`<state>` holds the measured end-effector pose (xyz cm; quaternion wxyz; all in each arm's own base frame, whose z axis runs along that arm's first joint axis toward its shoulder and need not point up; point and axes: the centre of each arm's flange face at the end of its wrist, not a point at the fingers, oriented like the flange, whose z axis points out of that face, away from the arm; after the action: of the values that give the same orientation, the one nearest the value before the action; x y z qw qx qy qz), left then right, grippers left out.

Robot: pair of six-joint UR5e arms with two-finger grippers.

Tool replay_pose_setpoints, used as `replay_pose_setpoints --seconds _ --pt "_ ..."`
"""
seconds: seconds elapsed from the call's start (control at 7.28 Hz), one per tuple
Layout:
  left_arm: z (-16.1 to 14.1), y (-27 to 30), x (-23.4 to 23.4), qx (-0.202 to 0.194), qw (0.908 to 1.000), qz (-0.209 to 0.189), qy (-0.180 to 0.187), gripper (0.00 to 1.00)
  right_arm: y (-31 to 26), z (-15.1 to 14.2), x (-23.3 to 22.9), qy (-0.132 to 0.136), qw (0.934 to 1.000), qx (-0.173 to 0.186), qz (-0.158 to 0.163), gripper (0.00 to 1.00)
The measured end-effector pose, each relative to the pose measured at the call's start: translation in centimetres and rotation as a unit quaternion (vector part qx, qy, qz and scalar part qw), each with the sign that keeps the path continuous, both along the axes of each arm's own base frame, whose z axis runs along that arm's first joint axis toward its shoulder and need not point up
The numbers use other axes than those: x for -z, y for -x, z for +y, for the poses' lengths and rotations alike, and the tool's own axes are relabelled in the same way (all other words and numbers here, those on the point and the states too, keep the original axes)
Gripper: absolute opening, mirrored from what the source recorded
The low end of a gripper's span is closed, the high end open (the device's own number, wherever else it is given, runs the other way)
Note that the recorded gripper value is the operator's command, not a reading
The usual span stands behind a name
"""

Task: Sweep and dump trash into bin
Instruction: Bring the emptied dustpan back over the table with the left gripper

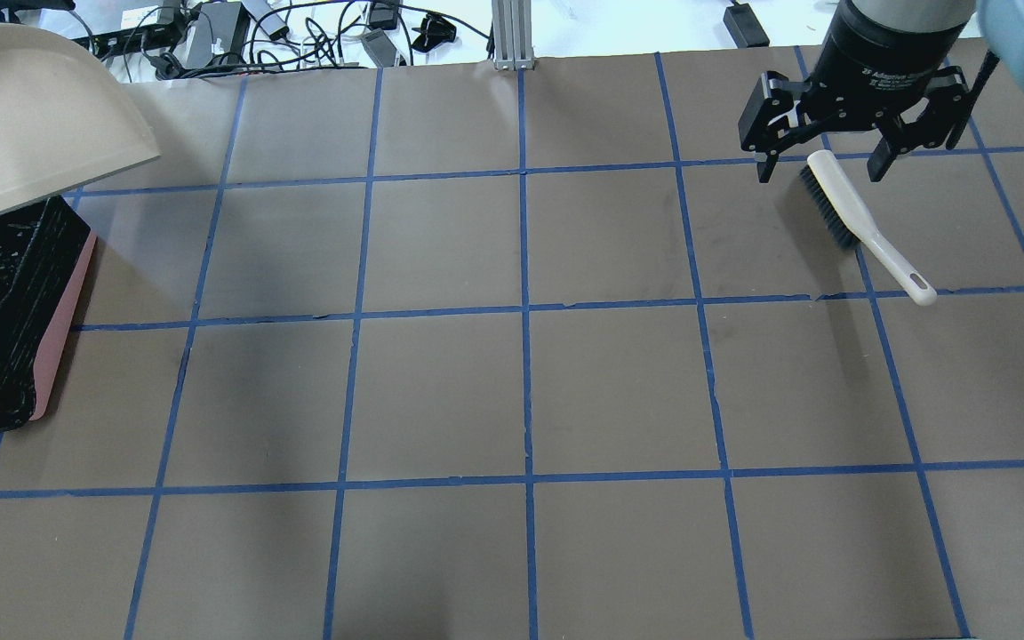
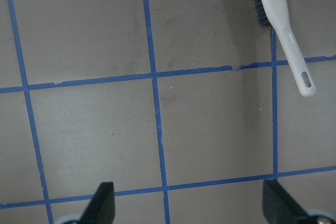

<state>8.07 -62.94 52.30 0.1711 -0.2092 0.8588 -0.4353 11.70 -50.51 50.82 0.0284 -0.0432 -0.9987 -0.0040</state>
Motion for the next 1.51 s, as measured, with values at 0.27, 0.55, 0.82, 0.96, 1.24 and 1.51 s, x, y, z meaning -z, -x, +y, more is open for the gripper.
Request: replay_pose_setpoints --seconds 0.27,0.55,0.82,0.96,1.24,1.51 --pt "-0.5 6.5 2.9 -0.078 0.995 0.057 -0.028 0.0 0.1 0.0 0.1 -0.001 1.0 0.0 0.0 1.0" --pt "-0.5 12.5 6.0 -0.157 0.9813 0.105 -0.039 0.0 0.1 0.0 0.1 -0.002 1.0 0.0 0.0 1.0" --pt "-0.9 15.2 10.7 -0.253 0.945 0.202 -0.05 0.0 0.1 0.0 0.1 -0.002 1.0 0.0 0.0 1.0" --pt "-1.3 16.0 13.4 -0.288 0.9228 0.249 -0.06 0.0 0.1 -0.1 0.1 -0.002 1.0 0.001 0.0 1.0" --pt "-1.9 15.2 17.8 -0.34 0.8869 0.303 -0.079 0.0 0.1 -0.1 0.1 -0.002 1.0 0.001 0.0 1.0" --pt "-3.2 9.4 21.6 -0.382 0.8438 0.362 -0.104 0.0 0.1 0.0 0.1 -0.002 1.0 0.001 0.0 1.0"
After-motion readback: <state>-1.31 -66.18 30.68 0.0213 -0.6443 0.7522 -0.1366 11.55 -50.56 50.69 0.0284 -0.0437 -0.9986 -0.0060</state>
